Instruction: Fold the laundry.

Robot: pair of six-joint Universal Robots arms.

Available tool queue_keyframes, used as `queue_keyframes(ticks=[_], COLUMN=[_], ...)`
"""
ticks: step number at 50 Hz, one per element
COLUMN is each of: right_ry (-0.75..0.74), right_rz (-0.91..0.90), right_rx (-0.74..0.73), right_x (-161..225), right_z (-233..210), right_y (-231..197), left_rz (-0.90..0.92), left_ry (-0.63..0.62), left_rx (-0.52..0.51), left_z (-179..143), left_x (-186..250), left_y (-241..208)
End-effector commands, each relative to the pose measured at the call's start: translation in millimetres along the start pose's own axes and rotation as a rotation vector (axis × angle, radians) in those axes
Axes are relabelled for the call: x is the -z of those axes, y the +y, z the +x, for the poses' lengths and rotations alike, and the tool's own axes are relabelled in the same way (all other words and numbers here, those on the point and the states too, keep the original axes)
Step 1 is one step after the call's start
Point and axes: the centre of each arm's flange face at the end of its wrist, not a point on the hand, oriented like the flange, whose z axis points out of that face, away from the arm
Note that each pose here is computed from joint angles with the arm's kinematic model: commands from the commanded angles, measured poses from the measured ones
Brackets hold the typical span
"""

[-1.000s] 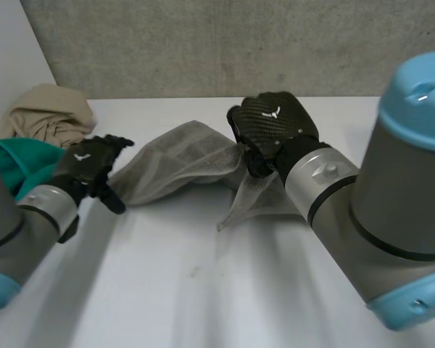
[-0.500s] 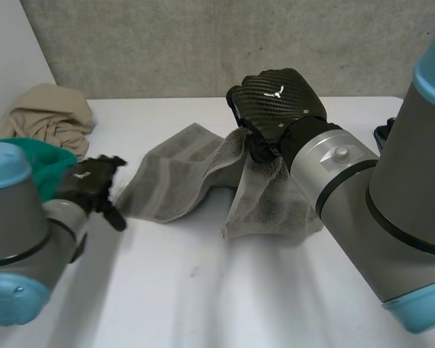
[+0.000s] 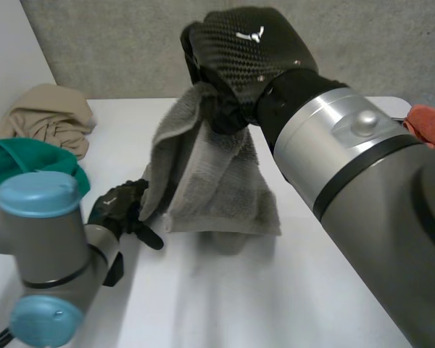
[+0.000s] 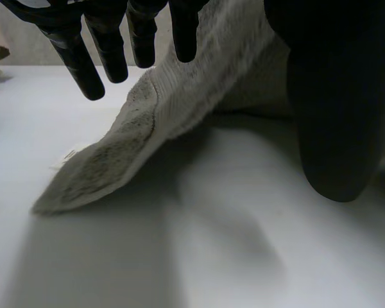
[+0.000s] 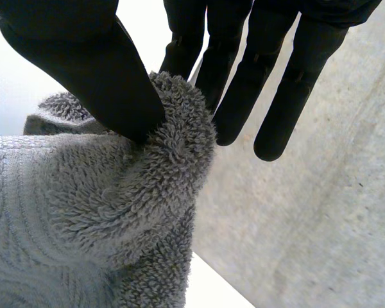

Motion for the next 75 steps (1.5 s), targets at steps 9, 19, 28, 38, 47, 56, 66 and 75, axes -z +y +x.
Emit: queue_keyframes(ticks=[9,19,28,38,47,56,66,75], right_ry=[-0.035,0.165,0.262,0.159,0.404,0.618,0.441,0.328], right_rz=[0.051,-0.08,-0.238,-0.36,-0.095,0.522,0.546,0.237], right_rx=[-0.173,0.101,0.366,0.379,0.594,0.699,0.647,0.584], right_x=[29.3,-1.3,-15.0,-52.2,-130.1,-159.9,-137.3,-100.2], right_z=[-6.8,77.5,146.2,154.4,208.9,237.0,216.2,198.8], right_y=[-29.1,14.4,55.6,128.8,152.1,49.5,36.7,105.2], left_rz=[0.145,0.316,0.422,0.255,0.515,1.174,1.052,0.832], left_ry=[-0.206,-0.315,-0.072,0.028,-0.037,0.02,0.031,0.065], left_rx=[0.109,0.094,-0.219,-0.381,-0.459,-0.303,-0.28,-0.337], left_z=[18.7,-32.9,-44.9,-31.6,-22.6,13.3,12.3,-4.4], left_x=[-15.2,20.7,69.2,30.5,-61.4,-25.7,3.6,1.5], left_y=[-1.6,-90.4,-157.6,-136.8,-183.4,-307.1,-280.6,-206.8])
